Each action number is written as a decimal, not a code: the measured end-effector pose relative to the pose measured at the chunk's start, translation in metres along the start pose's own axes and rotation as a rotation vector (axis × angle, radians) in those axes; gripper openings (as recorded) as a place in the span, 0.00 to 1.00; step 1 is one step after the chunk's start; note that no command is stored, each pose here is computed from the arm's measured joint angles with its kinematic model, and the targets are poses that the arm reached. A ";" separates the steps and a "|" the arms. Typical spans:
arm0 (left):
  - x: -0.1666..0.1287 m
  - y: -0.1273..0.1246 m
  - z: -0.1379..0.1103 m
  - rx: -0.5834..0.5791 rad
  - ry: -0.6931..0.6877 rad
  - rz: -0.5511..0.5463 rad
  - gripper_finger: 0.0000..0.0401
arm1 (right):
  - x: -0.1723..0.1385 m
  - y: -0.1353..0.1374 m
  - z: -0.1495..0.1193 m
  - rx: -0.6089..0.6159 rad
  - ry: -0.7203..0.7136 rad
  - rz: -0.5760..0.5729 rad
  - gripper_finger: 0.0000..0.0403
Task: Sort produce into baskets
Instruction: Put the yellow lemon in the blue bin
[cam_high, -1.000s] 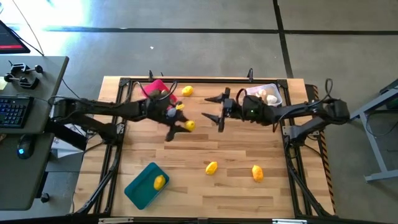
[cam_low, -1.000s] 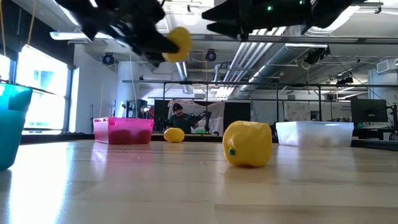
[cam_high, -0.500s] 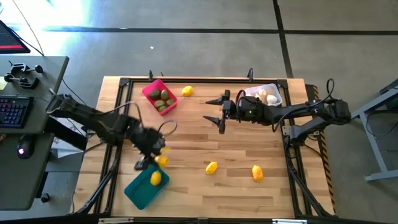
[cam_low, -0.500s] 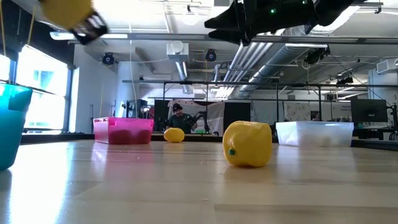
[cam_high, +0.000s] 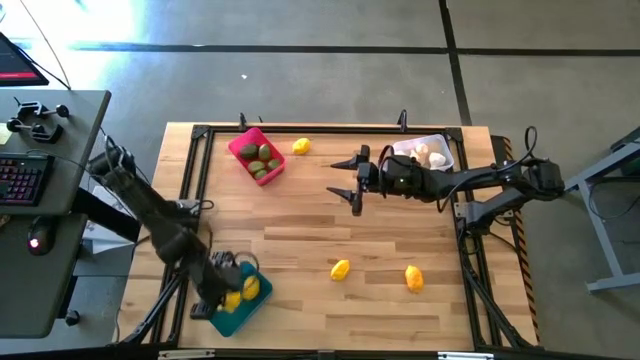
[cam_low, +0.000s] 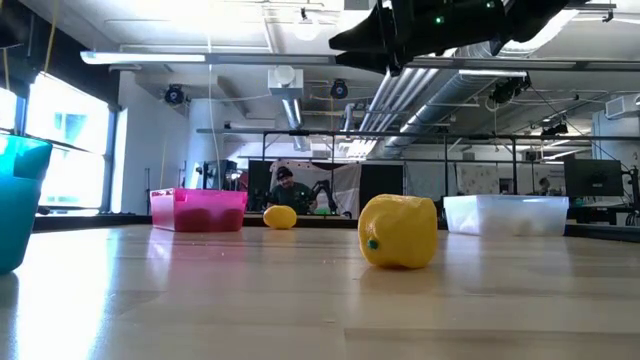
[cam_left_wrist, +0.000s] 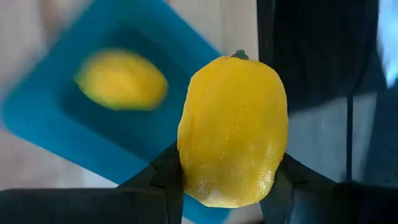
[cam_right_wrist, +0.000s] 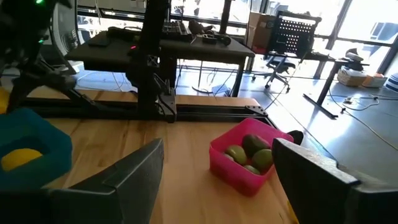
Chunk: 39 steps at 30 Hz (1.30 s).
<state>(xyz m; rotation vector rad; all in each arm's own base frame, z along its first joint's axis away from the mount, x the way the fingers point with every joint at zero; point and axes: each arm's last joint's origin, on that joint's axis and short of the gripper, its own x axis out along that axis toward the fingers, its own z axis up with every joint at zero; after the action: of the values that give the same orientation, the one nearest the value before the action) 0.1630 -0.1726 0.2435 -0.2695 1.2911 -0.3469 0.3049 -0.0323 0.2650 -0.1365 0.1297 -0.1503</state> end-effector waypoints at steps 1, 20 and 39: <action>0.006 -0.004 -0.003 0.013 0.040 -0.008 0.32 | 0.000 0.000 0.000 0.000 0.000 0.000 0.72; 0.057 -0.012 -0.015 0.075 0.289 0.038 0.45 | 0.000 0.000 -0.001 -0.001 0.014 0.005 0.72; 0.029 -0.001 -0.002 0.034 0.301 0.102 0.47 | 0.000 0.000 -0.003 -0.038 0.029 0.004 0.72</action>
<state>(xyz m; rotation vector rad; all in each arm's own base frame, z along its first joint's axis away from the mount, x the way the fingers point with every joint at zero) 0.1679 -0.1849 0.2179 -0.1243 1.5871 -0.3302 0.3047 -0.0323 0.2621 -0.1716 0.1620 -0.1457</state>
